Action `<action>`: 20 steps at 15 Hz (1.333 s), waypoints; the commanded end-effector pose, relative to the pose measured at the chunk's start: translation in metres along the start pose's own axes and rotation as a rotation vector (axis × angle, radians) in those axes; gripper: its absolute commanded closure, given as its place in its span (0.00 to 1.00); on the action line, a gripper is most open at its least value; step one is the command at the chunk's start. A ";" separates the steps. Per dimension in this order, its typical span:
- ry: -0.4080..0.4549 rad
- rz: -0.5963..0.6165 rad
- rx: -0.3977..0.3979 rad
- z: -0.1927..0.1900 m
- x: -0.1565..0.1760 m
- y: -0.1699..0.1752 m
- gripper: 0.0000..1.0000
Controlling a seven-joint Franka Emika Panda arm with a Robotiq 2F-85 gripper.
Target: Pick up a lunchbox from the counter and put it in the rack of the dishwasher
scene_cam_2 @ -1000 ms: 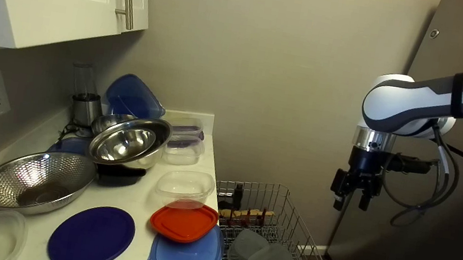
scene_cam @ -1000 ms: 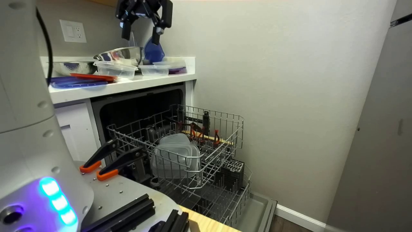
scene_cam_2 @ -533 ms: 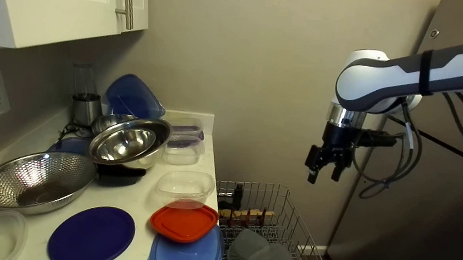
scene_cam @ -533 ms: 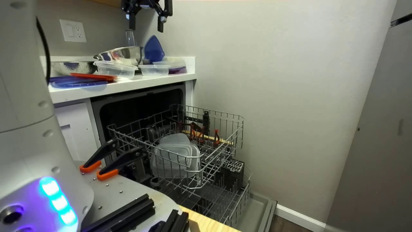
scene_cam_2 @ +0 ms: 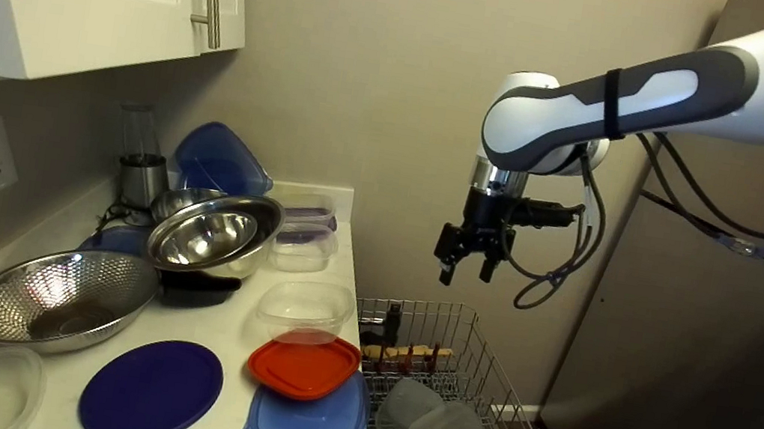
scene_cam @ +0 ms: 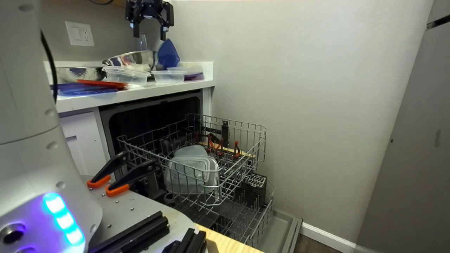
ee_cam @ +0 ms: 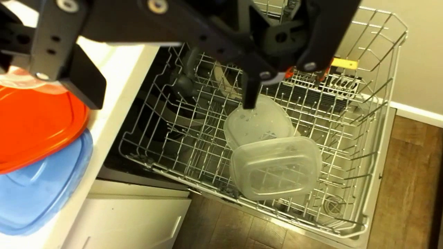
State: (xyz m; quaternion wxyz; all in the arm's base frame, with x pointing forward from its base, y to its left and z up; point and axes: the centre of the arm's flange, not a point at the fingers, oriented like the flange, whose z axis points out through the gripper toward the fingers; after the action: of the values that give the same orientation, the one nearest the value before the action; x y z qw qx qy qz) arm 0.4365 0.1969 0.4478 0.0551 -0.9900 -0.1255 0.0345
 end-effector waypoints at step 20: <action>-0.113 0.148 0.551 0.052 0.081 0.003 0.00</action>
State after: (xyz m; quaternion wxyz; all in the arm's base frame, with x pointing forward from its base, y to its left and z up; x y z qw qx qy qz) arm 0.5109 0.2196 0.3913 0.3124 -0.9406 -0.0417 0.1262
